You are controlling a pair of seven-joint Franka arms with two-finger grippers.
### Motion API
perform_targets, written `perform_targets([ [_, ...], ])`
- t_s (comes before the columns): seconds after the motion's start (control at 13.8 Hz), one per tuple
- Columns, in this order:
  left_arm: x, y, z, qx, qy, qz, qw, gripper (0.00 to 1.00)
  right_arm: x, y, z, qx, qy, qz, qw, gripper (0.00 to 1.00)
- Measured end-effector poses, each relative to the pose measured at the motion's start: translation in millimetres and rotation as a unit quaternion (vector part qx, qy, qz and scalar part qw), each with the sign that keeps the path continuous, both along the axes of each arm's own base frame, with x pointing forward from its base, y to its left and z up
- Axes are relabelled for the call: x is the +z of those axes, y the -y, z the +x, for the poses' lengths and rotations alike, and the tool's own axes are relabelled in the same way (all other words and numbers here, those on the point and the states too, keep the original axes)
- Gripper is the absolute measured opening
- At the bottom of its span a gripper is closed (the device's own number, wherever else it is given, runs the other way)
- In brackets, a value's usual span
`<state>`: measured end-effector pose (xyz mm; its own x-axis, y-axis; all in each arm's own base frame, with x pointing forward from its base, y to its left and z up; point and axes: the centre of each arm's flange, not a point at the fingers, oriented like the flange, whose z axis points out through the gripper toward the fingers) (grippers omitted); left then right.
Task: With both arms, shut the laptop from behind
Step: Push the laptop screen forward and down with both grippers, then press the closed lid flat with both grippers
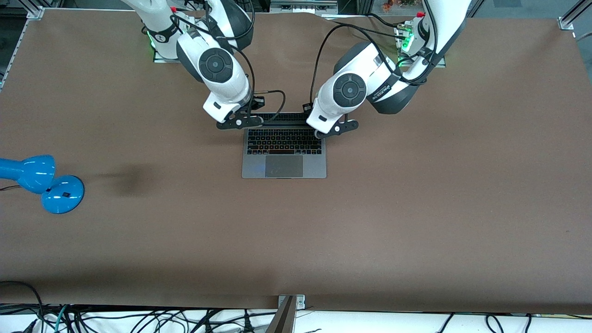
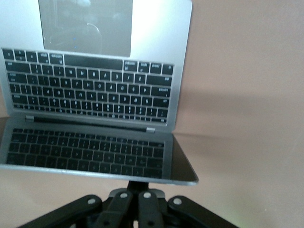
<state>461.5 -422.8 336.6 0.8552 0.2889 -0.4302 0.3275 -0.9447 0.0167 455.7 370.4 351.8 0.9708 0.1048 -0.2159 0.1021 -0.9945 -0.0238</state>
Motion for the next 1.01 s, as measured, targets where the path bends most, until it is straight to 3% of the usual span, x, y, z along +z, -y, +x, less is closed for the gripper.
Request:
perform_targets([
  [0.36,0,-7,23,0.008,0.023,0.0,1.0,0.01,-13,3,21,-0.004,0.025,0.009,1.0,0.01],
  [1.01,-35,-21,53,0.038,0.019,0.004,0.999,0.01,-55,8,56,0.002,0.043,0.004,0.999,0.01],
])
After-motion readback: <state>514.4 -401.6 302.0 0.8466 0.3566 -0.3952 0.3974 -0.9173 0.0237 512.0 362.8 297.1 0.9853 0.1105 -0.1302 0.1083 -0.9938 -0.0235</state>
